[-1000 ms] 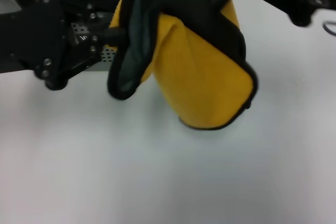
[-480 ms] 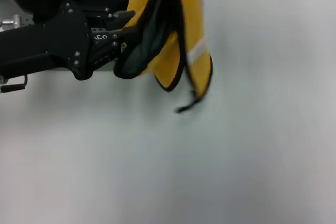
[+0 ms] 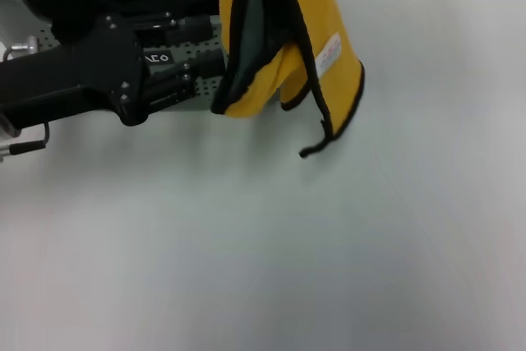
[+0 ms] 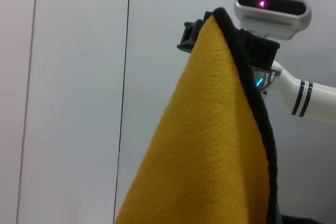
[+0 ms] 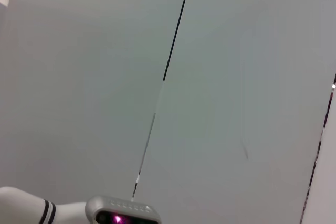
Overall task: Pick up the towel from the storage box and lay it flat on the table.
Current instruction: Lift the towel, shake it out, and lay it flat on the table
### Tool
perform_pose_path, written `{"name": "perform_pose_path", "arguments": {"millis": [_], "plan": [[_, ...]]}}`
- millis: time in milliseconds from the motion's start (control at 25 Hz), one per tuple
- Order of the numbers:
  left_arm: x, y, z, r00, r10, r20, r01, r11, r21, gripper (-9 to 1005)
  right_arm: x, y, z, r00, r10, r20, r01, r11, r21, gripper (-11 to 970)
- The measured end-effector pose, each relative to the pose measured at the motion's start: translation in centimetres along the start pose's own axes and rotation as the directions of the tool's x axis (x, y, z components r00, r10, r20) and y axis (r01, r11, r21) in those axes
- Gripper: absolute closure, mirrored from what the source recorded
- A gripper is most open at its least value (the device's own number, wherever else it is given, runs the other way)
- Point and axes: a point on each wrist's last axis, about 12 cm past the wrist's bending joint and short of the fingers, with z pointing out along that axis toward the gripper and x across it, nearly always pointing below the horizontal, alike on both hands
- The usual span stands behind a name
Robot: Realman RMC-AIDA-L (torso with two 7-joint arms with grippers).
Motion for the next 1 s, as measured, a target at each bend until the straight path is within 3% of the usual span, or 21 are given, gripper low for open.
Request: {"name": "perform_pose_path", "arguments": {"millis": [80, 600, 1000], "plan": [[0.2, -0.1, 0.1, 1.0, -0.014, 0.003, 0.014, 1.0, 0.001, 602, 0.0, -0.2, 0.4, 1.0, 0.0, -0.016, 0.0, 1.0, -0.001, 949], [-0.8, 0.0, 0.4, 0.992, -0.129, 0.013, 0.128, 0.989, 0.079, 583, -0.6, -0.5, 2.2, 0.994, -0.07, -0.079, 0.07, 0.998, -0.003, 948], [-0.3, -0.4, -0.1, 0.987, -0.152, 0.048, 0.15, 0.988, 0.045, 585, -0.9, -0.4, 3.7, 0.984, -0.127, -0.125, 0.135, 0.989, 0.056, 946]]}}
